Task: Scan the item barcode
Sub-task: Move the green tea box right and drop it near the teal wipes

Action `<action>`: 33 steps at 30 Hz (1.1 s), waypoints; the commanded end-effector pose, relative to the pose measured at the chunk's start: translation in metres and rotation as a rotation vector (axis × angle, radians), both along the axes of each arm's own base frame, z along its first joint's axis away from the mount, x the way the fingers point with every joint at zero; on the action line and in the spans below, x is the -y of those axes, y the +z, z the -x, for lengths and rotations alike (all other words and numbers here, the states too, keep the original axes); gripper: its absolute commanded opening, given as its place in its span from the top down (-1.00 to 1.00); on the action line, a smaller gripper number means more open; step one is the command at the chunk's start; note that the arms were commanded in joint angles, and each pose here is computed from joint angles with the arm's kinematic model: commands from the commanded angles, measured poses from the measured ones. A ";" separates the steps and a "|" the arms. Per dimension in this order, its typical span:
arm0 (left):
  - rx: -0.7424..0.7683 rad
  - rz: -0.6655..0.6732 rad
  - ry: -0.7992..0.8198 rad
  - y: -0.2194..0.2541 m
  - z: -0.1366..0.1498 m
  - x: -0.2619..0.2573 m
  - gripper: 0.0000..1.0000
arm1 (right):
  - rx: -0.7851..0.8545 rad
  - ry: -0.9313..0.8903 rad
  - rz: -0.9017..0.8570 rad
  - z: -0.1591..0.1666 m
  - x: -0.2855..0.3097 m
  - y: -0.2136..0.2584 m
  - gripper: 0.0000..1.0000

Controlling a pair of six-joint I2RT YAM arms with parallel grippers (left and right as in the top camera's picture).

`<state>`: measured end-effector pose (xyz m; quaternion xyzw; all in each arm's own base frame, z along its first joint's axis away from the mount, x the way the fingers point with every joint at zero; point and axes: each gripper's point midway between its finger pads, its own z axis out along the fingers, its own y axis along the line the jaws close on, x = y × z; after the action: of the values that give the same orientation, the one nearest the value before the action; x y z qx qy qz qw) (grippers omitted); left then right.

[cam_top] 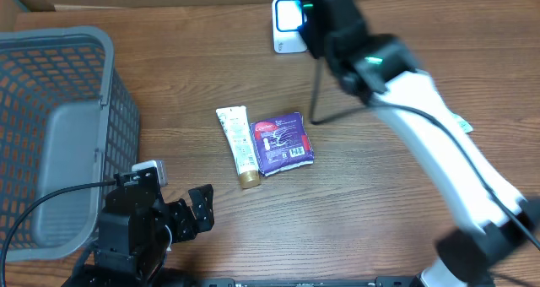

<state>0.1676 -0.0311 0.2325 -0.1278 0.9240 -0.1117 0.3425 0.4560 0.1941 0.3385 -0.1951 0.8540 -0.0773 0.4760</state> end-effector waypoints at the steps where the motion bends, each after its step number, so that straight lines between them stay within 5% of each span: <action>1: 0.004 0.008 -0.003 0.000 0.002 0.001 -0.99 | -0.022 -0.283 -0.384 0.022 0.043 0.028 0.93; 11: -0.017 0.004 -0.003 -0.003 0.006 0.000 -0.99 | -0.286 -1.005 -0.643 0.072 0.205 -0.047 0.93; 22: -0.017 0.004 -0.003 -0.003 0.006 0.000 -0.99 | -0.495 -1.177 -0.876 0.079 0.273 -0.196 0.92; 28: -0.017 0.004 -0.003 -0.003 0.006 0.000 -0.99 | -0.540 -1.213 -0.953 0.095 0.285 -0.239 0.93; 30: -0.017 0.004 -0.003 -0.003 0.006 0.000 -0.99 | -0.548 -1.201 -0.935 0.097 0.287 -0.240 0.76; 33: -0.017 0.005 -0.003 -0.003 0.006 0.000 -0.99 | -0.559 -1.149 -0.892 0.097 0.287 -0.240 0.07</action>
<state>0.1628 -0.0301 0.2282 -0.1284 0.9287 -0.1077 0.3309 0.3504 -0.0955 0.0848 0.5092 0.8456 0.0768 0.1404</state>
